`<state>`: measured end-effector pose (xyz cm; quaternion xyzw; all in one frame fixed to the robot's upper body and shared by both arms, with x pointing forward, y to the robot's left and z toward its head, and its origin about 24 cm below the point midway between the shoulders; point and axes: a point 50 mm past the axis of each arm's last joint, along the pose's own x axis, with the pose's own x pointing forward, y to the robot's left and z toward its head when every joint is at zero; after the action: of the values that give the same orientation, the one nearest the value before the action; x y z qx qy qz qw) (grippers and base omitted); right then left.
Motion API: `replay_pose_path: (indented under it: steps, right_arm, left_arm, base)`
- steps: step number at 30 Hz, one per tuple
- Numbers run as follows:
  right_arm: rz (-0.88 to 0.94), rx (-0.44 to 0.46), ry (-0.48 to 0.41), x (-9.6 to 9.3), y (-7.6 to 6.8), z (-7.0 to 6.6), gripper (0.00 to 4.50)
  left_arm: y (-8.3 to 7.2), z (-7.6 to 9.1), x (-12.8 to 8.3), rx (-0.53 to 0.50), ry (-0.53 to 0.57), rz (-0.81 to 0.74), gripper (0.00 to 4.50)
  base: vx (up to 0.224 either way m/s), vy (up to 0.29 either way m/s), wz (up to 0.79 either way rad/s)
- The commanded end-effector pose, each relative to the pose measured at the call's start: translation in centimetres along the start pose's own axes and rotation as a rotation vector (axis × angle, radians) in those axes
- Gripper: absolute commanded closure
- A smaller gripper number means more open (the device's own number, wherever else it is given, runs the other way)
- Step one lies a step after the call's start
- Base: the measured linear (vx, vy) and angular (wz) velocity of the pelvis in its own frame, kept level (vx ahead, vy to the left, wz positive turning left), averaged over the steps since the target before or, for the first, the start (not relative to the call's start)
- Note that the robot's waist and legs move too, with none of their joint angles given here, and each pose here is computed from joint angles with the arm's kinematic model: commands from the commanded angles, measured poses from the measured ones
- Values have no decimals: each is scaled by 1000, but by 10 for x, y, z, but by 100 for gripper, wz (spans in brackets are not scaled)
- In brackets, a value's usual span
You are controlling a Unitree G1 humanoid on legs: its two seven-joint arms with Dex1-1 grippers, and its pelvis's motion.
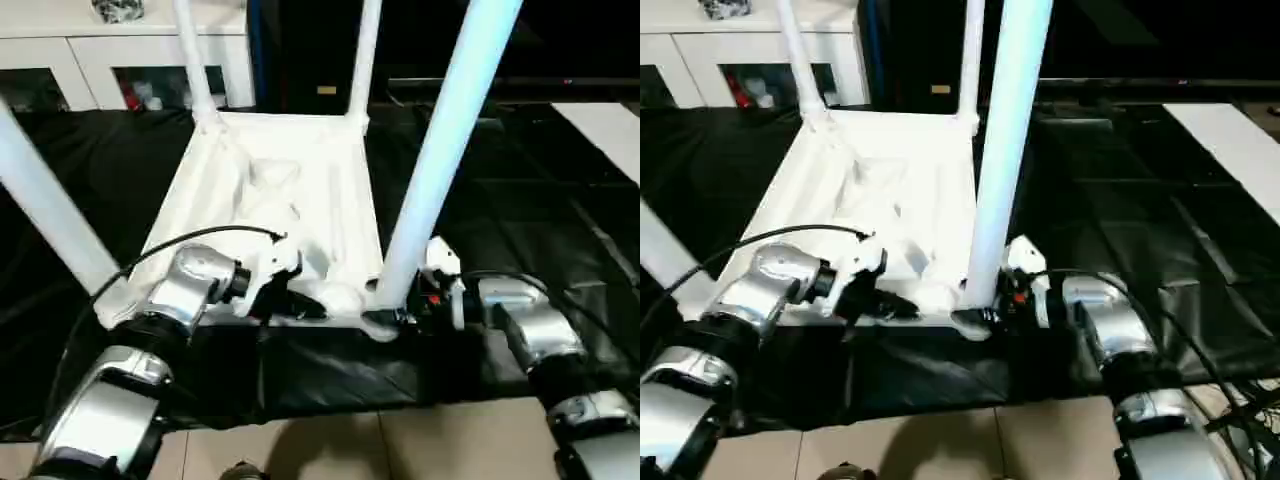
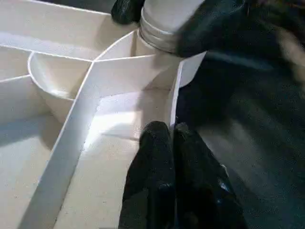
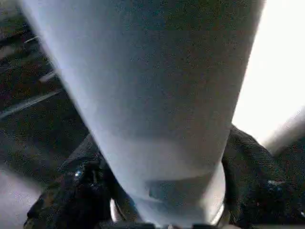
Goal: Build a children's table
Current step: Rotate leg to tighten
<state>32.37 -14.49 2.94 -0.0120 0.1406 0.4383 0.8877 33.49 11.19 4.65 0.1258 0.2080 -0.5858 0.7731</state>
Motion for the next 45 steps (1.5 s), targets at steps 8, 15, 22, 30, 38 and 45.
replay_pose_path:
  steps: [8,15,22,30,38,45]
  right_arm:
    - [-369,126,13,40,21,-15,186]
    - [-395,91,-70,36,17,-4,105]
    - [-171,29,-48,18,14,-4,39]
    - [256,-56,72,-13,18,-8,39]
    - [440,-83,152,-20,19,-6,76]
    - [505,-104,188,-18,22,-6,142]
  left_arm:
    - [-26,24,59,-24,-70,87,450]
    - [-25,20,54,5,-40,84,450]
    - [-18,15,38,31,-29,42,450]
    - [-21,13,16,98,-36,-206,450]
    - [-16,12,5,126,3,-289,450]
    - [-15,12,4,135,14,-304,450]
  base:
    - [0,0,0]
    - [0,0,0]
    - [0,0,0]
    - [6,-1,0]
    - [0,0,0]
    - [0,0,0]
